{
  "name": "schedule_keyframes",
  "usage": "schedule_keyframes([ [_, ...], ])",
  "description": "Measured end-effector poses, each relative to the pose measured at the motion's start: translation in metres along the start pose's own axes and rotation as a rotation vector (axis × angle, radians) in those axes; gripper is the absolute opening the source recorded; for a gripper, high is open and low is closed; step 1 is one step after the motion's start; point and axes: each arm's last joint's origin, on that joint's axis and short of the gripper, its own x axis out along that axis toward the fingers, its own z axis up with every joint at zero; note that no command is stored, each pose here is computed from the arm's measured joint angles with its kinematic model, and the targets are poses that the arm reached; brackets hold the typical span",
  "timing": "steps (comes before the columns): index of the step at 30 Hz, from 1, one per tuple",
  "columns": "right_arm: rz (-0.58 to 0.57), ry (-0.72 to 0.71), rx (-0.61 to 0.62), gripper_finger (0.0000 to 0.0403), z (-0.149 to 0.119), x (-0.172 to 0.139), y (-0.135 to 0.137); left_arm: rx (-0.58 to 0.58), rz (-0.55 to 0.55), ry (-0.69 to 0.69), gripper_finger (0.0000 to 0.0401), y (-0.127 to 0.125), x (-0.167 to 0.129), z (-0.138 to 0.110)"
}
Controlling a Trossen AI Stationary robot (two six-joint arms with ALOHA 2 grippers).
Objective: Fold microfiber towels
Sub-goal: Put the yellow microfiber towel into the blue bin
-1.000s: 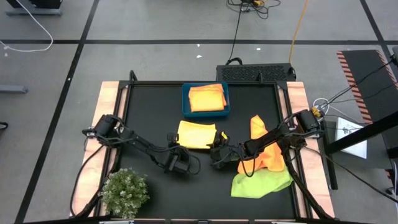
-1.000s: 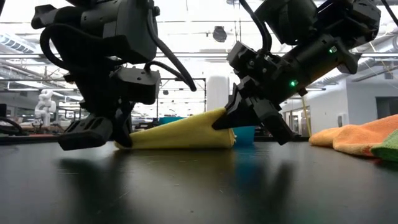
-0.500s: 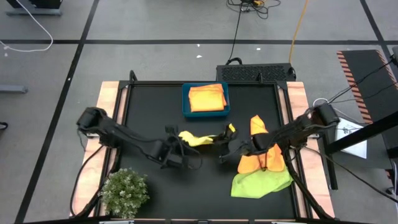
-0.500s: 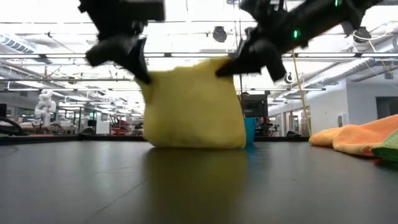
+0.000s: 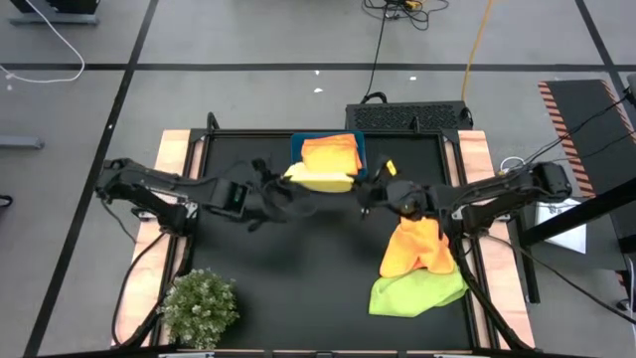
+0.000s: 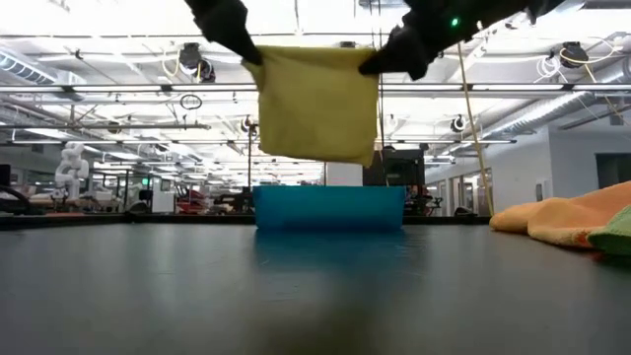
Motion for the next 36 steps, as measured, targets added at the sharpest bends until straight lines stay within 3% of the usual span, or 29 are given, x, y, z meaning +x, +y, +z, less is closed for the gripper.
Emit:
schedule_keyframes([
  [8, -0.049, 0.095, 0.001, 0.0000, -0.023, 0.024, -0.031, -0.010, 0.019, 0.067, 0.0002, 0.037, 0.040, -0.005],
  [17, -0.034, 0.112, 0.022, 0.0000, -0.041, 0.041, -0.056, -0.067, -0.022, 0.028, 0.0002, 0.069, 0.067, -0.009],
  [27, 0.063, 0.113, 0.052, 0.0000, -0.052, 0.047, -0.060, -0.099, -0.172, 0.077, 0.0004, 0.070, 0.075, -0.019],
  [36, 0.107, 0.096, 0.042, 0.0000, -0.052, 0.047, -0.059, -0.091, -0.179, 0.095, 0.0006, 0.071, 0.076, -0.022],
])
